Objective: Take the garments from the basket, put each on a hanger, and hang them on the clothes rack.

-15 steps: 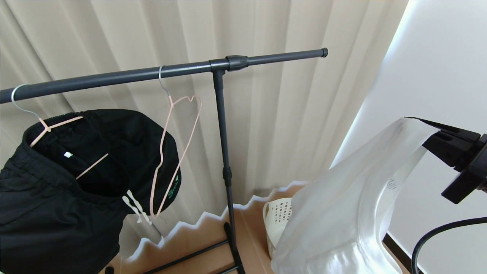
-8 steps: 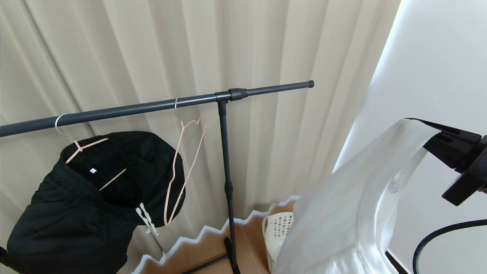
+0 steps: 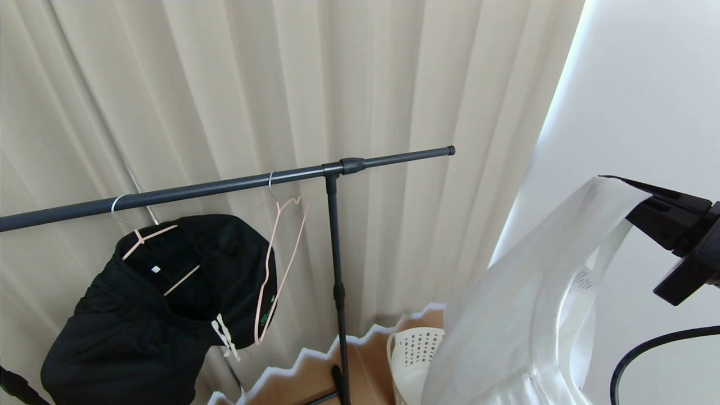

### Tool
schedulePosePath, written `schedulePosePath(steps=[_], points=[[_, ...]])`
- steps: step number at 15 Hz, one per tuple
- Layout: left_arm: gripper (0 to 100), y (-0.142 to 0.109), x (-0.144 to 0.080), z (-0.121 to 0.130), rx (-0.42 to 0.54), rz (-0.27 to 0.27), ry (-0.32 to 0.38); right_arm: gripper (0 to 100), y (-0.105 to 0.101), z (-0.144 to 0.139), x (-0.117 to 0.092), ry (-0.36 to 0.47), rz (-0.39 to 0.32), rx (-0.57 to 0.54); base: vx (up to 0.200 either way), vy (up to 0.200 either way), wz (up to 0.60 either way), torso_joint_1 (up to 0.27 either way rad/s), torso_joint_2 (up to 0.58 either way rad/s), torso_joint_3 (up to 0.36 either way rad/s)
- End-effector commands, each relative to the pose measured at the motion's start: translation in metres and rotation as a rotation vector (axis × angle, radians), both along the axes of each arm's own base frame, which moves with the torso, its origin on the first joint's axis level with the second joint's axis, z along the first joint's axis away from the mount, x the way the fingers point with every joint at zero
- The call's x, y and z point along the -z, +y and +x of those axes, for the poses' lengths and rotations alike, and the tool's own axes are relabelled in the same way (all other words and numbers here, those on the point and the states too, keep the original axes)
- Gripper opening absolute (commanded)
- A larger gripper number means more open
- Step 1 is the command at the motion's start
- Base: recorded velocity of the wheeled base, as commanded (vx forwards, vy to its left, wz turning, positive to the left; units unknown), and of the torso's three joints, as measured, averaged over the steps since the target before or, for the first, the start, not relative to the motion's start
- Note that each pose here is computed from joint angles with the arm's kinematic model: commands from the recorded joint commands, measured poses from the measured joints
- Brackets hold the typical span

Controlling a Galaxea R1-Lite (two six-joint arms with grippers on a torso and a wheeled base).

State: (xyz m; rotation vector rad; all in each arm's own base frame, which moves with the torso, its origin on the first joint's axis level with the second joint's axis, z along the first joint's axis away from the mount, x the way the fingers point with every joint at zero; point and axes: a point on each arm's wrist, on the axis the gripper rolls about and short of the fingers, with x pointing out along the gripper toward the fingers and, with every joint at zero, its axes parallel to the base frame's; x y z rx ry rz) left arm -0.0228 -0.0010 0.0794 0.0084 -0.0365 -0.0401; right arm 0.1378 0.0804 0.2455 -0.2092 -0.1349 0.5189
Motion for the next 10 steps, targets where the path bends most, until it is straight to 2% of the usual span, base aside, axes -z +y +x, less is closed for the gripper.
schedulePosePath(steps=[1, 10], points=[[100, 0.0, 0.0, 0.0, 0.001, 0.002, 0.0, 0, 0.0003, 0.0005, 0.0009, 0.004, -0.002, 0.0, 0.0, 0.0, 0.0, 0.022, -0.06, 0.032], [100, 0.0, 0.0, 0.0, 0.001, 0.0, 0.0, 0, 0.0001, 0.0001, 0.0015, 0.0, -0.011, 0.0, 0.0, 0.0, 0.0, 0.0, 0.0, 0.0]])
